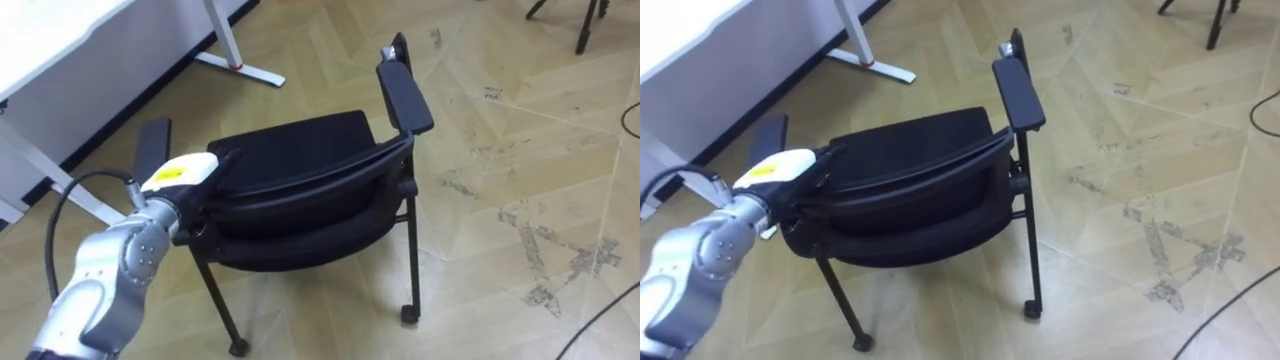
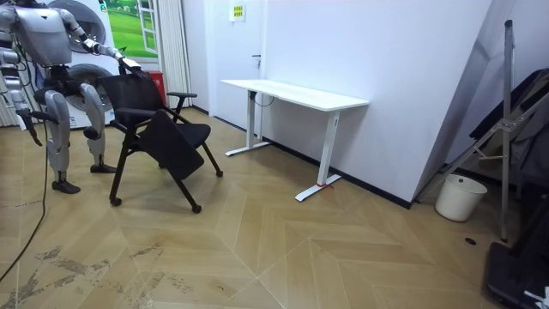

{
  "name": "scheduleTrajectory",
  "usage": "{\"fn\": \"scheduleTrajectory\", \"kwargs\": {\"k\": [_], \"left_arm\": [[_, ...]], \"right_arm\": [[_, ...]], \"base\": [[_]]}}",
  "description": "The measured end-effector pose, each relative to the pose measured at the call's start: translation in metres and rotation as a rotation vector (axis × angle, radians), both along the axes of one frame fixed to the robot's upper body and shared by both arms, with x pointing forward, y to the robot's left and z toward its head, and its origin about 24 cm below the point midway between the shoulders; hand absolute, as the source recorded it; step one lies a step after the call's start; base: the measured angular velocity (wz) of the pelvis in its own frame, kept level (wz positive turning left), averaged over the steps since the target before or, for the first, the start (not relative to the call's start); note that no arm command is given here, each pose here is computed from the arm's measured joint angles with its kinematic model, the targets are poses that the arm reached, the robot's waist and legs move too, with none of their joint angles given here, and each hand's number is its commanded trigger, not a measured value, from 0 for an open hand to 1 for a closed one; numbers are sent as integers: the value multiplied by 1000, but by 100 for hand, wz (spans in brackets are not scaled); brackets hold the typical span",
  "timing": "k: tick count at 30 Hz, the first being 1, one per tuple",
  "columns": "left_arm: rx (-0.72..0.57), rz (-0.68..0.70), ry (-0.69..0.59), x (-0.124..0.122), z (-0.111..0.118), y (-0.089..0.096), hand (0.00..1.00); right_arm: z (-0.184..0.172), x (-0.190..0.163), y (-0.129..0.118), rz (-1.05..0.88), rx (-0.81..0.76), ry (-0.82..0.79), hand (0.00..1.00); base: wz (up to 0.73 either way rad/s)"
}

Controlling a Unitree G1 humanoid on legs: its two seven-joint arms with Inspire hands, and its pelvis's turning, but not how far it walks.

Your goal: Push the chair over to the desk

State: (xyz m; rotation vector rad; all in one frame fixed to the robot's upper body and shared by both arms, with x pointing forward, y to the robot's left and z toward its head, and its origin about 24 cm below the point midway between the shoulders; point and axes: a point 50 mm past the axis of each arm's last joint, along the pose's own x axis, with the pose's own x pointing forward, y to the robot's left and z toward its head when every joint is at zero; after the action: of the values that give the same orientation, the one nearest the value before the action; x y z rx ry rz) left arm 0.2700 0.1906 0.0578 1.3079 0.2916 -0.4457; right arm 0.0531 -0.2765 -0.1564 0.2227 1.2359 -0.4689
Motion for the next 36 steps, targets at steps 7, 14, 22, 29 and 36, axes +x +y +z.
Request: {"fn": "scheduleTrajectory", "kwargs": {"k": [7,14,22,29,36], "left_arm": [[-13,-54,70,-3,6,-9,91],[-22,-71,134,-5,3,-9,100],[1,-48,98,-1,13,1,100],[10,-100,82,-1,16,-3,100],[22,-83,77,-1,15,-2,100]], "right_arm": [[0,7,2,6,18,-2,0],[-1,2,2,5,17,9,0],[0,-1,0,11,28,10,0],[-1,-8,0,-25,37,14,0],[-1,-2,0,-24,36,-3,0]], "base": [[1],[0],[-5],[2],[-3]]}}
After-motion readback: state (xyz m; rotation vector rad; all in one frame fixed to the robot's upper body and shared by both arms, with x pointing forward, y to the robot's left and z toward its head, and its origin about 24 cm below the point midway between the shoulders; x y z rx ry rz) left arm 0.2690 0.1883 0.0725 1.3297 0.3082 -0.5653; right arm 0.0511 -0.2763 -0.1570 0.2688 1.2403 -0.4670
